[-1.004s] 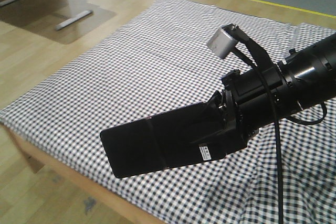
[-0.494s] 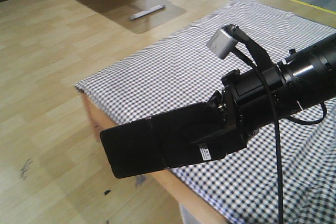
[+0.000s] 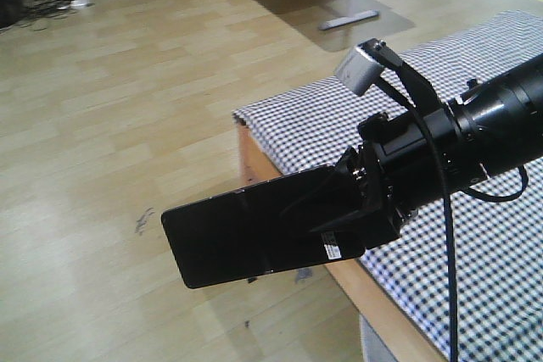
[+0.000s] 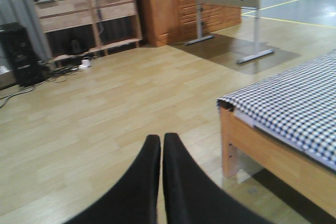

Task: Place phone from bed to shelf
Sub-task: 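Hold the phone in the right gripper while the base turns away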

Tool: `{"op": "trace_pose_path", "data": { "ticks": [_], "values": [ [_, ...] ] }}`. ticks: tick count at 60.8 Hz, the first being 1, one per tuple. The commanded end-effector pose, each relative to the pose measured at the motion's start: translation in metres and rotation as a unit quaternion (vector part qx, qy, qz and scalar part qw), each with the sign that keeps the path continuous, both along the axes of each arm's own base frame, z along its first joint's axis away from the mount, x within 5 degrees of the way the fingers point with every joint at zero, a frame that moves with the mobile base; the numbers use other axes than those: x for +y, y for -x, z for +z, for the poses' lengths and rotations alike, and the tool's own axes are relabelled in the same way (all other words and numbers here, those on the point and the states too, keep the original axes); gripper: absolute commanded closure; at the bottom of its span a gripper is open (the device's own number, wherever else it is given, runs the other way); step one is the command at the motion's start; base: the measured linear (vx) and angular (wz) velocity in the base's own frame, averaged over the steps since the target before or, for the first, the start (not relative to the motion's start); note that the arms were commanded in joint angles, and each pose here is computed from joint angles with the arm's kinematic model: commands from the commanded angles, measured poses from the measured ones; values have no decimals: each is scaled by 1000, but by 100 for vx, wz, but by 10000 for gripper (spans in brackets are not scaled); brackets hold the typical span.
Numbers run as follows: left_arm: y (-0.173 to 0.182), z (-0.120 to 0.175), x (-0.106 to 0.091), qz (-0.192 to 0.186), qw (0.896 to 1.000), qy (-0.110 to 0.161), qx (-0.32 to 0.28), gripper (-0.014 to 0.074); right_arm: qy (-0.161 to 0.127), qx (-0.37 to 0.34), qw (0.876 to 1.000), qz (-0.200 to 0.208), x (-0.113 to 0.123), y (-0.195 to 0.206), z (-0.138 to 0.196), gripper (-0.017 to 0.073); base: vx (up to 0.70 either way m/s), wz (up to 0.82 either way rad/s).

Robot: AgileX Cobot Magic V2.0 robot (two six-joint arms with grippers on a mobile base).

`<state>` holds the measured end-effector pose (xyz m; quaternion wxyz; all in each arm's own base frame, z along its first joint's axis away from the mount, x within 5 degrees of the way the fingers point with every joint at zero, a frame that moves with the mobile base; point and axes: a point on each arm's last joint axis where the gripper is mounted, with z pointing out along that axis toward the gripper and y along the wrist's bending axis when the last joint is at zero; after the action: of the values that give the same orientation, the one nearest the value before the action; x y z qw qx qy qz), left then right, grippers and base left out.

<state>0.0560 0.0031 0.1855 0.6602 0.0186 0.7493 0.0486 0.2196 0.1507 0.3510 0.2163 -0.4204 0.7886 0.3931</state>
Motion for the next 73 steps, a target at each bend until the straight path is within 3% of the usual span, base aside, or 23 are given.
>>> {"op": "trace_pose_path", "data": {
  "ticks": [1,73],
  "values": [
    [1,16,0,-2,999,2,-53,593,-43,0,999,22,1,13,21,560,-13,49],
    [1,16,0,-2,999,2,-53,593,-43,0,999,22,1,13,21,560,-10,39]
  ]
}}
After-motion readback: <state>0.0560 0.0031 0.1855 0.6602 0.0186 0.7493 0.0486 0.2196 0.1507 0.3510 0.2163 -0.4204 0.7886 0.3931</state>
